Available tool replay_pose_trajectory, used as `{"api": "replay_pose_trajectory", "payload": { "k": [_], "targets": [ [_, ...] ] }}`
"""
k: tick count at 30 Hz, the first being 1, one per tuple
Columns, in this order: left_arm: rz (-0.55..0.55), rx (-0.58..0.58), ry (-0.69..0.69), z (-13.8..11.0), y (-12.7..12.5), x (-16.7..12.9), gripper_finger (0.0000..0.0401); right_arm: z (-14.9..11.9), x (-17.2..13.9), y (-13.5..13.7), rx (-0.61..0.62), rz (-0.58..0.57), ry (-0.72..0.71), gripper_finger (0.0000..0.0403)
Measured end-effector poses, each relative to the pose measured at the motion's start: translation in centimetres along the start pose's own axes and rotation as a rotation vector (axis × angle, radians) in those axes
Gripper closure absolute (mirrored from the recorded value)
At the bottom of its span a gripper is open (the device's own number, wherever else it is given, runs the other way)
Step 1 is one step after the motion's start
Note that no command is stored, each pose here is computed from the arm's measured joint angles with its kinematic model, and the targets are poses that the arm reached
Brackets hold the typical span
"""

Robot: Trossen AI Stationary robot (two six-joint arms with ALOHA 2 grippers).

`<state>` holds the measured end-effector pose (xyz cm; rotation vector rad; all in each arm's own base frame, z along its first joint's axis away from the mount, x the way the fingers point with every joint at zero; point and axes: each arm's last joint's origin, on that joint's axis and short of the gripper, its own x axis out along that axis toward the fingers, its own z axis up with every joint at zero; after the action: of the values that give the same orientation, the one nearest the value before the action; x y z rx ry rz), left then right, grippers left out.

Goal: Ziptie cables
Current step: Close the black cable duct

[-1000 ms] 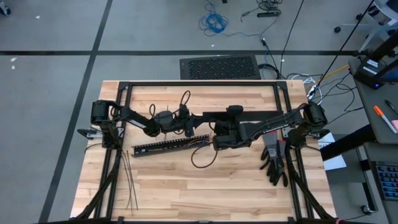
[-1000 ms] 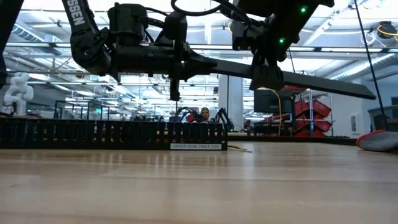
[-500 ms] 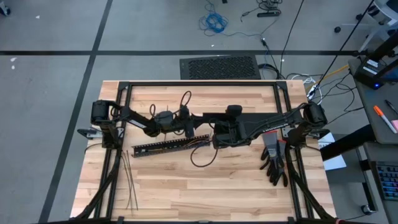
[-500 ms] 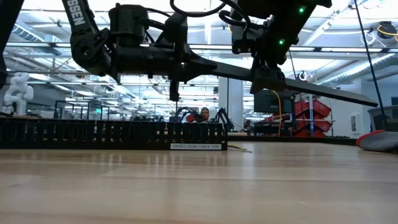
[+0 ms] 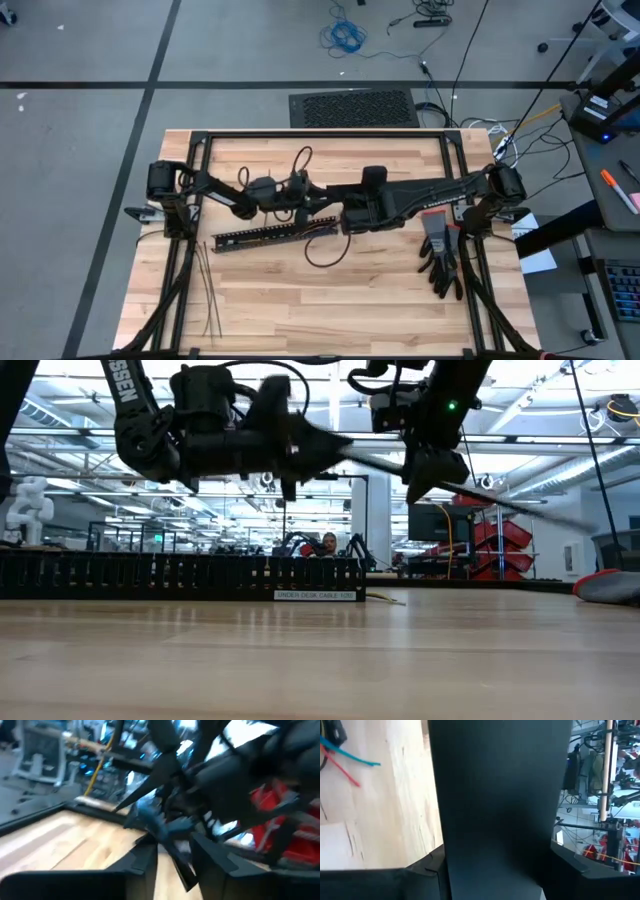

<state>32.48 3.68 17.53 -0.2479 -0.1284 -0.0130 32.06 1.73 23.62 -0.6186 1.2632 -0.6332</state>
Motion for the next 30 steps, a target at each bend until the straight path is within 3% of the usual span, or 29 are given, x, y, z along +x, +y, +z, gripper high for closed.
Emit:
{"api": "replay_pose_trajectory", "payload": {
  "k": [4,7,10,16,24,30],
  "targets": [
    [-0.118,-0.145,-0.092,1.1,-0.7,-0.1,0.0257,0.1,-0.1,-0.2,0.006,0.010,-0.004,0.0202],
    [-0.179,-0.161,-0.119,1.6,-0.8,-0.2,0.0241,0.1,-0.1,-0.2,-0.002,0.013,0.000,0.0209],
    [-0.198,-0.107,-0.078,1.6,-0.5,-0.2,0.0234,0.0,-0.1,-0.1,-0.011,0.036,0.009,0.0209],
    [-0.109,-0.077,0.136,-0.1,1.2,-0.4,0.0232,-0.3,0.1,0.0,-0.035,0.087,0.039,0.0213],
    [-0.243,-0.045,0.240,-0.5,0.3,-0.7,0.0232,-0.2,0.8,0.0,-0.019,0.374,0.056,0.0242],
    [-0.218,0.039,0.349,1.2,-1.0,-1.8,0.0233,0.1,1.3,-0.1,0.000,0.503,0.039,0.0305]
  ]
}}
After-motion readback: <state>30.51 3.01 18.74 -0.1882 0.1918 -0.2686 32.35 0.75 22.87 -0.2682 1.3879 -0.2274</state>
